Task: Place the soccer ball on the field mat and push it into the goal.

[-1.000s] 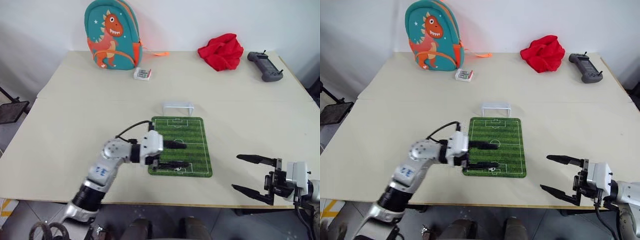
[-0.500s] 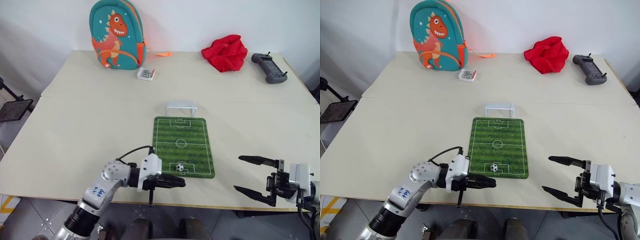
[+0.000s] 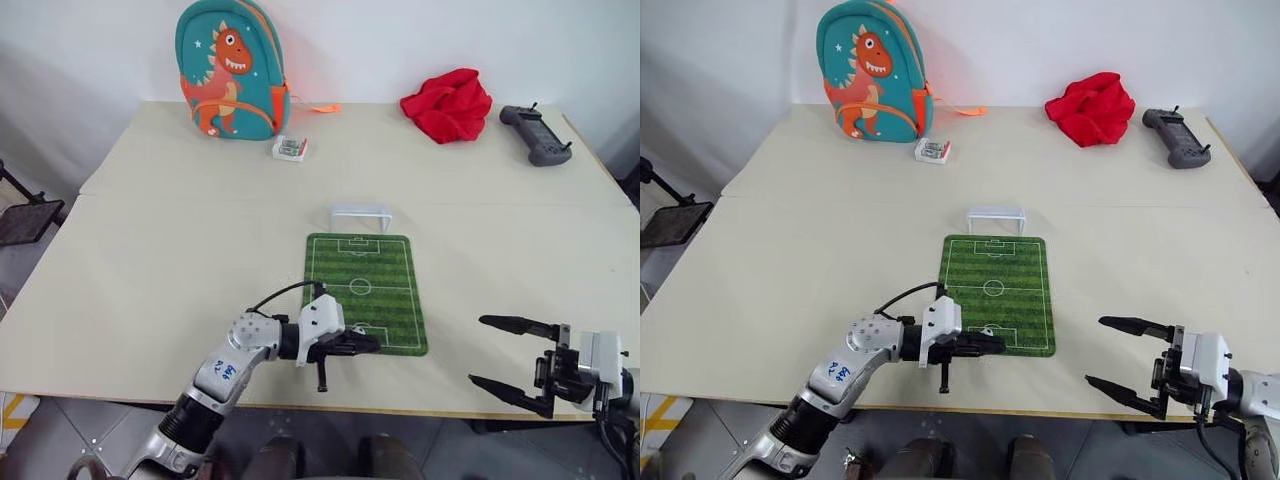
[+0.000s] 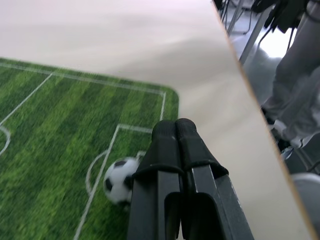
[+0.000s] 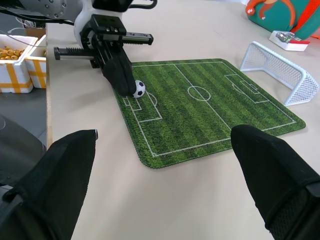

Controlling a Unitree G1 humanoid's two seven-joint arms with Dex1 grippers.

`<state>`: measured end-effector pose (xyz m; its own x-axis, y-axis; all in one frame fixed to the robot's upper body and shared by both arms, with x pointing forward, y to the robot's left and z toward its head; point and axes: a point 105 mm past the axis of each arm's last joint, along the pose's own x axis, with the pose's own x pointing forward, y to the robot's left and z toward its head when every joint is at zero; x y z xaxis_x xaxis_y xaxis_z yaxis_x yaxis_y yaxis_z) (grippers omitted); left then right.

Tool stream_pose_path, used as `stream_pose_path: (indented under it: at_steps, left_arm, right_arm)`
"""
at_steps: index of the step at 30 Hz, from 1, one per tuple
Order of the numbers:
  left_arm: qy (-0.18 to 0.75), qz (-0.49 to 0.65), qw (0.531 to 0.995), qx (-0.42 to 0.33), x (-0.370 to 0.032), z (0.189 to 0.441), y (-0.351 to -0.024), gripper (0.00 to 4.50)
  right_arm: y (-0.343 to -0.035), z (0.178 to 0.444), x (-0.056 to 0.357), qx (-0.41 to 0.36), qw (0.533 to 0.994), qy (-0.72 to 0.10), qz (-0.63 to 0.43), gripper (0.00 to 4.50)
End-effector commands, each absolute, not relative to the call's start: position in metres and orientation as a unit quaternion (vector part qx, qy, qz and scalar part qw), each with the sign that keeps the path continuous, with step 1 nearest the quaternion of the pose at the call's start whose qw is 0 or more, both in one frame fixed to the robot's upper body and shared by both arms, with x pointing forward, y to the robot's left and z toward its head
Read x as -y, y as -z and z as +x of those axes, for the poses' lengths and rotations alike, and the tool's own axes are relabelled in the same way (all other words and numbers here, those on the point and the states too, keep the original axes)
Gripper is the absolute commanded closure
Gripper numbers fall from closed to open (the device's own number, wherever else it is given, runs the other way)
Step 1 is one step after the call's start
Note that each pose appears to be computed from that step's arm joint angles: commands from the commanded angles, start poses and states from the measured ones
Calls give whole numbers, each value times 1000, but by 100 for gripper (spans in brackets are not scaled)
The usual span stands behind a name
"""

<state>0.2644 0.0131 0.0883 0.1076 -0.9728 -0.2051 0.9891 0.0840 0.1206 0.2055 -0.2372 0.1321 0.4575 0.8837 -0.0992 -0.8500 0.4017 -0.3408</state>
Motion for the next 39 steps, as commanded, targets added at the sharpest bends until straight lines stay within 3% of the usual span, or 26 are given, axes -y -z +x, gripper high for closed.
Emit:
stream_pose_path:
  at_steps: [1,8,11,14,16,18,23,27,32,39]
  left_arm:
    - [672,127,729,-19,-9,266,-94,448]
    - [659,142,739,-7,-5,278,-95,448]
    - [617,156,771,24,-4,301,-105,448]
    - [502,185,838,106,-15,351,-143,448]
    - [477,191,847,135,-23,362,-158,448]
    - [492,184,837,155,-29,361,-166,448]
    - [585,106,786,171,-64,327,-182,448]
    - [544,113,823,123,-115,327,-173,448]
    - [482,133,861,99,-175,306,-160,448]
    - [349,133,927,44,-232,289,-142,448]
  right_arm:
    - [-142,204,234,74,835,-512,-187,0]
    - [-145,206,232,81,837,-506,-189,0]
    - [-146,206,233,83,842,-498,-189,0]
    - [-148,212,236,99,866,-458,-176,0]
    - [-149,213,233,107,874,-445,-166,0]
    - [-149,215,230,113,878,-438,-157,0]
    - [-151,221,221,133,888,-420,-132,0]
    - [-159,237,226,164,907,-373,-109,0]
    - [-167,254,235,191,923,-322,-87,0]
    - [-161,261,238,185,926,-320,-82,0]
